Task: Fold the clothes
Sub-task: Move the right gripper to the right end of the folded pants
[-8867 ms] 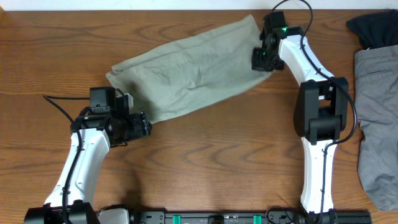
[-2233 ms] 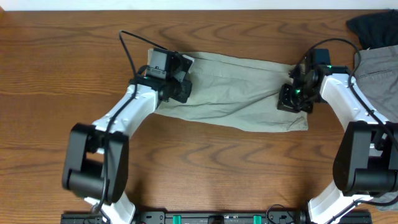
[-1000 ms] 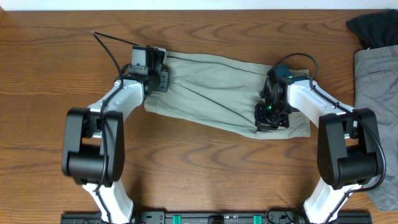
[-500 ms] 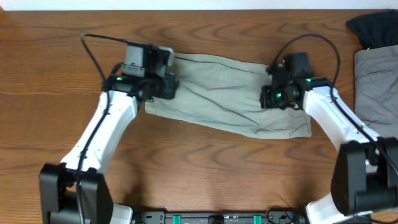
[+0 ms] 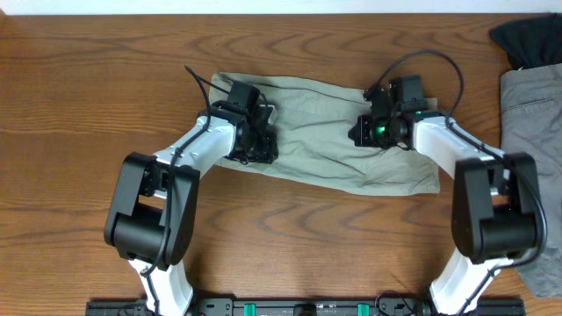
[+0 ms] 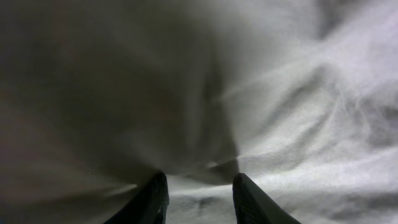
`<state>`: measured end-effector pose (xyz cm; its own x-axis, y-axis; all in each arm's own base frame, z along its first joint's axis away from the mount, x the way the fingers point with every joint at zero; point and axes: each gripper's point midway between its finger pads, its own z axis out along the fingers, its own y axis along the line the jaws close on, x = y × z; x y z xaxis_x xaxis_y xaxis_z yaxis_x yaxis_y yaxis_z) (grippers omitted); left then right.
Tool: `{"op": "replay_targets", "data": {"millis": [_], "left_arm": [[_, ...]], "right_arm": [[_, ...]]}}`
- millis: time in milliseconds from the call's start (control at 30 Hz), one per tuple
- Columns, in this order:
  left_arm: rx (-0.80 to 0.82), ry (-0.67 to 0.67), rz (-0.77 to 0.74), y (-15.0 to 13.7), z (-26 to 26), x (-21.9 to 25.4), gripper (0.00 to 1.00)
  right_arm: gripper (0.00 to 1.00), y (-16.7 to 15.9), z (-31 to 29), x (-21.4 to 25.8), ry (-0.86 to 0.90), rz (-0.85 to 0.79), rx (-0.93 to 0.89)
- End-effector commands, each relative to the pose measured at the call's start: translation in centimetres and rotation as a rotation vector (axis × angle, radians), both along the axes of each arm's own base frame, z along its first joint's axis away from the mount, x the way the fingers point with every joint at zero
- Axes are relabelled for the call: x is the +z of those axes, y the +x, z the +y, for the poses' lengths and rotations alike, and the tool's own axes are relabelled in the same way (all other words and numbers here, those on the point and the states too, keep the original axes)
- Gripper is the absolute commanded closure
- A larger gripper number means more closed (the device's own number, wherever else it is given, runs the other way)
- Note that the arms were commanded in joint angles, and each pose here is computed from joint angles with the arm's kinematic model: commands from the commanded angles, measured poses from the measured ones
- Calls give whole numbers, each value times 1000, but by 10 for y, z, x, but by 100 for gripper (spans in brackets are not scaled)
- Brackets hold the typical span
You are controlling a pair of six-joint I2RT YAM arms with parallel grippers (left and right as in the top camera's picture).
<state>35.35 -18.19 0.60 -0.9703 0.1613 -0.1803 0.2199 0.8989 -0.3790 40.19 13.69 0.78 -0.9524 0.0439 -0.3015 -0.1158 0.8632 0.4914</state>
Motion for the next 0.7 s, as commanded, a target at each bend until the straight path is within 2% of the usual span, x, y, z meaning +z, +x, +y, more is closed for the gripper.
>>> {"op": "replay_targets", "data": {"millis": [0, 133, 267, 433, 567, 667], "left_arm": [[50, 14, 66, -8, 6, -15, 63], [77, 13, 74, -6, 12, -15, 63], [80, 15, 80, -7, 13, -16, 62], [84, 15, 81, -7, 13, -16, 62], [87, 14, 82, -7, 13, -16, 62], [87, 13, 81, -7, 13, -15, 62]], "right_arm": [[98, 7, -26, -25, -77, 42, -111], [99, 28, -87, -37, -187, 40, -364], [99, 49, -125, -27, -147, -21, -482], [99, 56, -164, -19, -75, -43, -566], [98, 60, -158, 8, 79, -115, -408], [98, 58, -134, 50, 180, -220, -242]]}}
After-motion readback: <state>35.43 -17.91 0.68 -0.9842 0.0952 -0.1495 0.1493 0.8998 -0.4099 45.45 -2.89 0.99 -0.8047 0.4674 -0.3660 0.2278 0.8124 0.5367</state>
